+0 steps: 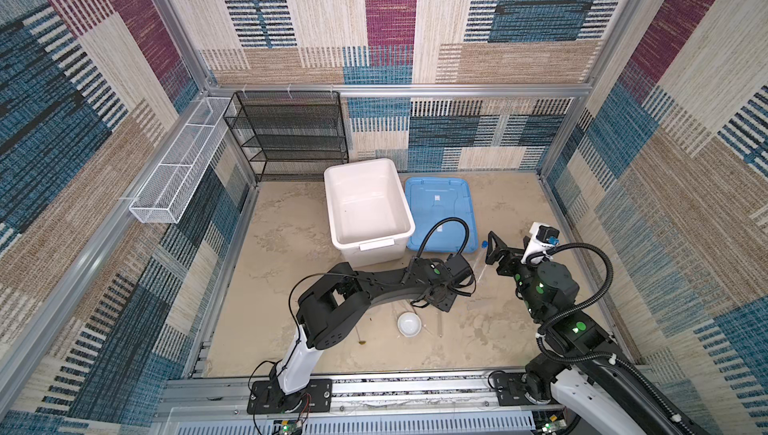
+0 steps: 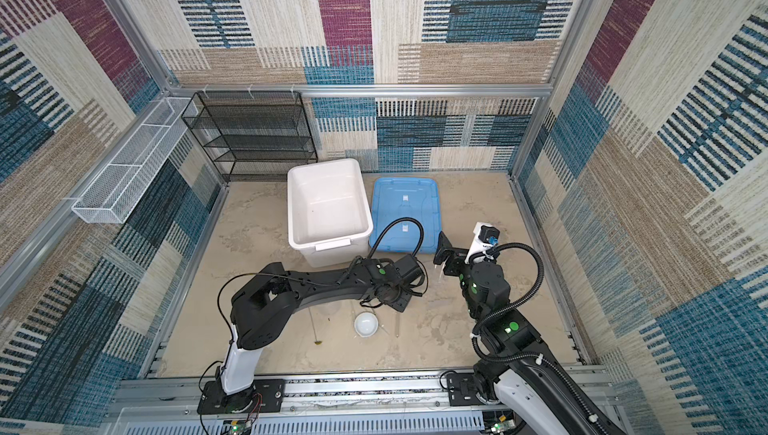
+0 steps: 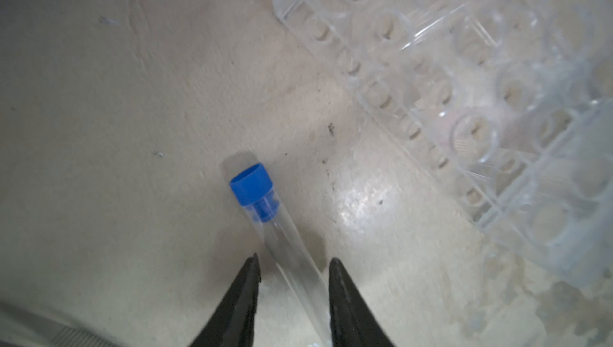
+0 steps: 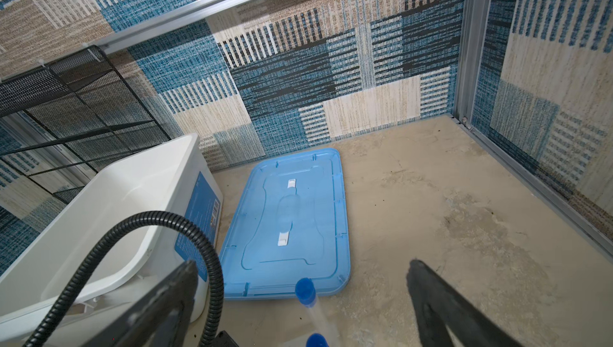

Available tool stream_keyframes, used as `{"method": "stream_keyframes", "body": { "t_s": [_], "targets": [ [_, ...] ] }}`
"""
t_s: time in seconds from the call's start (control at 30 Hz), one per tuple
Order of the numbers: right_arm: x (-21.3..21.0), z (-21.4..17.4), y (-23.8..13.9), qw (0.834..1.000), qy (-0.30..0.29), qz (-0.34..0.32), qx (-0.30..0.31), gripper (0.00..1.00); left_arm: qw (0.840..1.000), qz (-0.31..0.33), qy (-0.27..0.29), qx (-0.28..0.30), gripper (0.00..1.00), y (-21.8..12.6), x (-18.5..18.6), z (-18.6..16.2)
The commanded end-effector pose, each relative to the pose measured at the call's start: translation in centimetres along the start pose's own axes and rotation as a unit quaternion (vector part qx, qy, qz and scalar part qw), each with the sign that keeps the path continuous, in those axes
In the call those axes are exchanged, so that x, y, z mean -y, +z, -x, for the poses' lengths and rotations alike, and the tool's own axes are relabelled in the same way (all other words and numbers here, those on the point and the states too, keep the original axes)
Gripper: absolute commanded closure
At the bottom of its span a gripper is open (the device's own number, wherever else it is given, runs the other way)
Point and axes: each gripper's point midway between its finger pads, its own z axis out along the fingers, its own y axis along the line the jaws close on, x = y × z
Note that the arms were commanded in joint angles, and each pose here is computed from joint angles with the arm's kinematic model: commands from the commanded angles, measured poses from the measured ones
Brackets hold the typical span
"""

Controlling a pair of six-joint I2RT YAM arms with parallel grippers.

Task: Organize the chemistry lab equipment
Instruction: 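Close the left gripper around the blue-capped tube lying on the table, then lift the tube upright with the left gripper while the right gripper moves toward it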

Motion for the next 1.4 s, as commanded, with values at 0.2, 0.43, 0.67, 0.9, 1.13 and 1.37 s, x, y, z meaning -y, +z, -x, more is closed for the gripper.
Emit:
{"method": "stream_keyframes", "body": {
  "t_s": [0.2, 0.43, 0.67, 0.9, 1.13, 1.37],
  "targets": [
    [-0.4, 0.4, 0.0, 1.000, 0.004, 0.010, 0.012, 0.00, 0.998, -0.013, -0.012, -0.065, 0.57, -0.6, 0.4, -3.5],
    [-0.4, 0.3, 0.1, 1.000, 0.007, 0.011, 0.010, 0.00, 0.995, -0.013, -0.001, -0.096, 0.63, -0.7, 0.6, -5.1],
    [-0.4, 0.2, 0.1, 1.000, 0.010, 0.012, 0.010, 0.00, 0.994, -0.017, 0.000, -0.112, 0.66, -0.1, 0.8, -5.6],
    [-0.3, -0.1, 0.2, 1.000, 0.008, 0.009, 0.007, 0.00, 0.994, -0.031, -0.029, -0.099, 0.74, 0.0, -0.1, -4.9],
    [-0.2, -0.4, 0.3, 1.000, 0.006, 0.008, 0.005, 0.00, 0.995, -0.043, -0.040, -0.082, 0.81, -0.1, 0.1, -3.8],
    [-0.1, -0.2, 0.1, 1.000, 0.003, 0.007, 0.008, 0.00, 0.993, -0.085, -0.070, -0.037, 0.82, -0.9, -0.2, -2.2]
  ]
}}
